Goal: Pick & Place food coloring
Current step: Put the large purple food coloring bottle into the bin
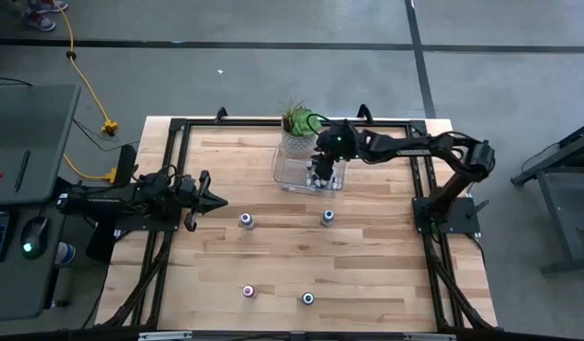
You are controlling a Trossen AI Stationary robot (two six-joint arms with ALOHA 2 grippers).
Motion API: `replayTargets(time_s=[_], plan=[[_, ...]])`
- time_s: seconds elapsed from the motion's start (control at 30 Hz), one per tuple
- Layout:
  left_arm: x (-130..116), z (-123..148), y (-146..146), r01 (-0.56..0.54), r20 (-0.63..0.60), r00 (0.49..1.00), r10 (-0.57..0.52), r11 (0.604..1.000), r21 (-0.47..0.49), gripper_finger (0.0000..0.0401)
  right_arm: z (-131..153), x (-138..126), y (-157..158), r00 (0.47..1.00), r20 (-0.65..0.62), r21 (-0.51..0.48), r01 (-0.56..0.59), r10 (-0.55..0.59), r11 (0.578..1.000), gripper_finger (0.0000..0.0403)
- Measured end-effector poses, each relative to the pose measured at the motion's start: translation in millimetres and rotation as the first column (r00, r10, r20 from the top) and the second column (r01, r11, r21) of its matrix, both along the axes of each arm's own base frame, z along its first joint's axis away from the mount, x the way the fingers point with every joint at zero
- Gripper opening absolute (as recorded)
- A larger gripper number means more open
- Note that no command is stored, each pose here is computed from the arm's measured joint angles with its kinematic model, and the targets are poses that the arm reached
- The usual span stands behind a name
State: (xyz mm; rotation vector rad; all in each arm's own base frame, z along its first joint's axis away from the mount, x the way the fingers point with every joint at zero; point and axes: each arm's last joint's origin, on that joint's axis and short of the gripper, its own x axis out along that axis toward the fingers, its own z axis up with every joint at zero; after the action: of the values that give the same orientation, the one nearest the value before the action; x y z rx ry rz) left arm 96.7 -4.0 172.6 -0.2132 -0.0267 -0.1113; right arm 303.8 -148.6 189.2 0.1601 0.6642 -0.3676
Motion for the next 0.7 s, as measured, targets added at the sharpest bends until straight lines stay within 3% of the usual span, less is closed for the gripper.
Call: replayTargets(time_s=[0.2, 0.4, 0.57, 0.7], plan=[[0, 0, 0, 0.0, 0.0, 1.0, 0.0, 1.0, 0.0, 0.0, 36, 7, 12, 0.992, -0.04, -0.059, -0.123, 0.121, 0.991, 0.0129], [0, 0, 0, 0.0, 0.0, 1.0, 0.0, 1.0, 0.0, 0.0, 82, 28, 24, 0.949, -0.065, -0.038, -0.31, 0.307, 0.95, 0.0129], [0, 0, 0, 0.001, 0.0, 1.0, -0.001, 1.0, 0.0, 0.0, 103, 50, 43, 0.883, -0.087, 0.002, -0.463, 0.461, 0.886, 0.0129], [0, 0, 0, 0.0, 0.0, 1.0, 0.0, 1.0, 0.0, 0.0, 93, 72, 63, 0.81, -0.057, 0.051, -0.582, 0.584, 0.812, 0.0129]])
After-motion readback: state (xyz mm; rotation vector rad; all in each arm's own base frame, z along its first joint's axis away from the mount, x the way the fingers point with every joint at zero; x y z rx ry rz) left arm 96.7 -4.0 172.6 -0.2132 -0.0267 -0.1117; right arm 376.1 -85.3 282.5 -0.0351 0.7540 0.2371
